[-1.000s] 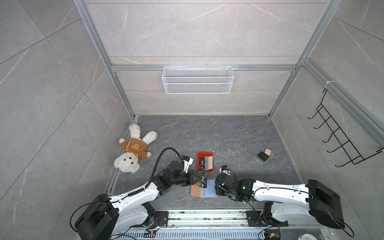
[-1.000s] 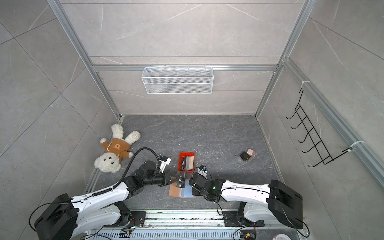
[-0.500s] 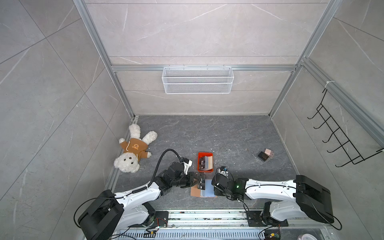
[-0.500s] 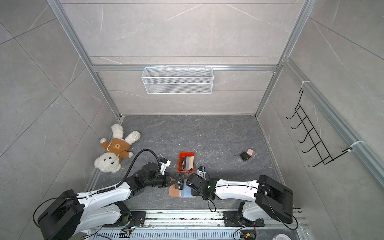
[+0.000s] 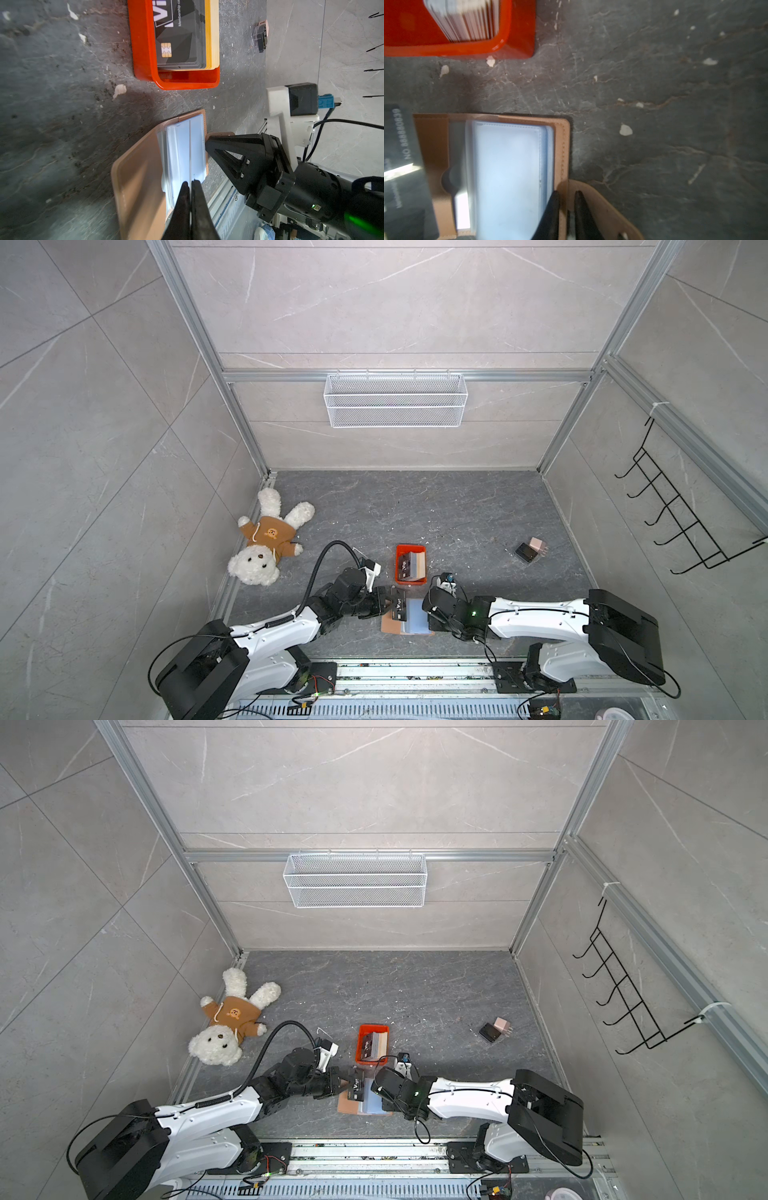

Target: Put the credit cards into the card holder

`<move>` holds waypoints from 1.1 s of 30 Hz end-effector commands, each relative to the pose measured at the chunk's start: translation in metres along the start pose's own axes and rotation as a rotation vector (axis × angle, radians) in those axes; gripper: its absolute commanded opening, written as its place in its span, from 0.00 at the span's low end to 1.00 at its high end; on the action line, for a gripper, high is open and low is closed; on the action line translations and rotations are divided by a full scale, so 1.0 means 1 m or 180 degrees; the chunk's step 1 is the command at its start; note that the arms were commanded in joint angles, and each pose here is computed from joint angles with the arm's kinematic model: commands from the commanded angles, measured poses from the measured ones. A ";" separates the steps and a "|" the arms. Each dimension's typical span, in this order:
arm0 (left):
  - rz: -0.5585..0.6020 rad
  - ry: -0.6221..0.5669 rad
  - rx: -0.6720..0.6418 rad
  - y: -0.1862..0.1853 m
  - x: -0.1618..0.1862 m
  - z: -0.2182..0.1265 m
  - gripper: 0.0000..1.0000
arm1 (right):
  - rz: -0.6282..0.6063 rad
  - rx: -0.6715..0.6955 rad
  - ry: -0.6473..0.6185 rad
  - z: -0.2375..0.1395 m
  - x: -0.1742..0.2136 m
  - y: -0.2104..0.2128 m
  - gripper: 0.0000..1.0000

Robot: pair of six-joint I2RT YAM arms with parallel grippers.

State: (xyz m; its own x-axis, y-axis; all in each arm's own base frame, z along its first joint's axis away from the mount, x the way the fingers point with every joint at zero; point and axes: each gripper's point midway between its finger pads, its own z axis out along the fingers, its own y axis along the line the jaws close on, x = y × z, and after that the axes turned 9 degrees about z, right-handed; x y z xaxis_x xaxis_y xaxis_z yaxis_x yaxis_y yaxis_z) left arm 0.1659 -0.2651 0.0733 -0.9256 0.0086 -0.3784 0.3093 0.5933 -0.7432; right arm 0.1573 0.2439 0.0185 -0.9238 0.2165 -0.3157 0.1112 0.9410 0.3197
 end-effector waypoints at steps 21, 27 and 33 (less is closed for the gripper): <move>-0.0015 0.0067 0.0094 0.006 0.006 0.014 0.00 | -0.0122 0.0144 -0.0057 0.003 -0.001 -0.010 0.15; -0.0085 0.0109 0.0115 0.009 0.012 0.014 0.00 | -0.0127 0.0152 -0.0065 0.002 -0.002 -0.010 0.15; -0.0185 0.0133 0.0157 0.010 0.017 0.015 0.00 | -0.0128 0.0153 -0.0059 0.003 -0.001 -0.011 0.15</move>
State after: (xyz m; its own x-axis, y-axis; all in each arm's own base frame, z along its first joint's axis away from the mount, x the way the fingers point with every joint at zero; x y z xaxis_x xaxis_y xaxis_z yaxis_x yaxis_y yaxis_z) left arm 0.1589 -0.2649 0.0451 -0.9480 0.0108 -0.3180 0.2620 0.5936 -0.7609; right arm 0.1578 0.2434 0.0184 -0.9244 0.2006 -0.3245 0.0957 0.9453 0.3119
